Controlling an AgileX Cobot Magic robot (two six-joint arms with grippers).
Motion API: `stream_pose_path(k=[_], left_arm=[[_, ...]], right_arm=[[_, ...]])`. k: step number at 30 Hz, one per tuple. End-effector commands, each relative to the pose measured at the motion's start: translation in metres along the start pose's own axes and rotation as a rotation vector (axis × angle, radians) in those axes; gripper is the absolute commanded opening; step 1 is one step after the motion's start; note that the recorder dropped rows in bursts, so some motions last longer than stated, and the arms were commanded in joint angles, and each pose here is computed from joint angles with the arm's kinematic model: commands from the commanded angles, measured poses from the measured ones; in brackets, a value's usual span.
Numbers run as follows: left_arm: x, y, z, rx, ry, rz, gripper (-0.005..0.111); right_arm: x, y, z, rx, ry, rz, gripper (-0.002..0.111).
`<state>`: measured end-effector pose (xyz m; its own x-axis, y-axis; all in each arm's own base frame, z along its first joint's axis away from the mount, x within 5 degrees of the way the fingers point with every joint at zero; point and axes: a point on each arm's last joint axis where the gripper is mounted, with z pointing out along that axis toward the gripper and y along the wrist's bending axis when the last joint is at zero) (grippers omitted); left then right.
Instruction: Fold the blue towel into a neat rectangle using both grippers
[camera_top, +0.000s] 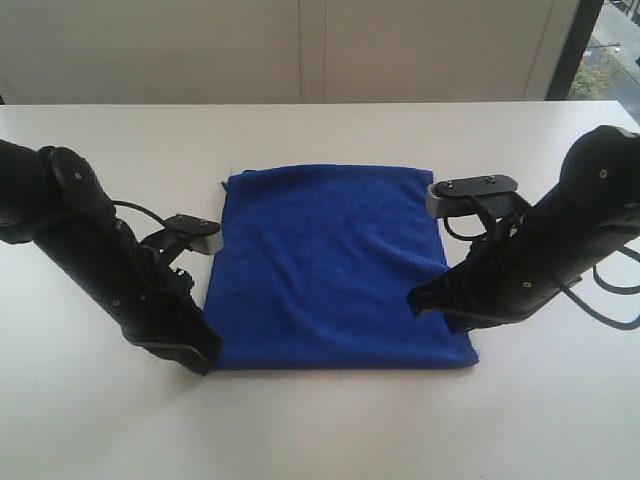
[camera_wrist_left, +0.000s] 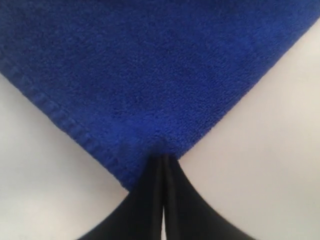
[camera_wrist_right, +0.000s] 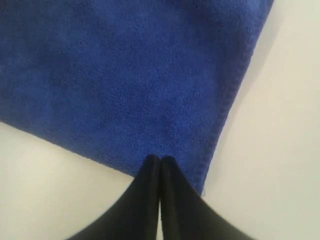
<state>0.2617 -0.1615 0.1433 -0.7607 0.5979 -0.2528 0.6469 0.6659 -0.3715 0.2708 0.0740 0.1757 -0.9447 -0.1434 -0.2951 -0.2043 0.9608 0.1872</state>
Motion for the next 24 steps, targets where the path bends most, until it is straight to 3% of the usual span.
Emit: stream_pose_path(k=[1,9,16,24], left_arm=[[0.005,0.001,0.009,0.015,0.051,0.004,0.0],[0.007,-0.01,-0.005,0.06,0.068,0.029,0.0],[0.002,-0.026,-0.042,0.016,-0.059,0.091,0.0],[-0.006,-0.013,-0.031,-0.063,-0.116,0.07,0.0]], right_arm=[[0.0,-0.001,0.001,0.006,-0.004,0.001,0.0],[-0.004,0.0,-0.003,0.009,-0.037,-0.004,0.0],[-0.027,0.004,-0.026,0.017,-0.184,-0.028,0.0],[-0.051,-0.005,-0.009,0.083,-0.348,-0.048,0.0]])
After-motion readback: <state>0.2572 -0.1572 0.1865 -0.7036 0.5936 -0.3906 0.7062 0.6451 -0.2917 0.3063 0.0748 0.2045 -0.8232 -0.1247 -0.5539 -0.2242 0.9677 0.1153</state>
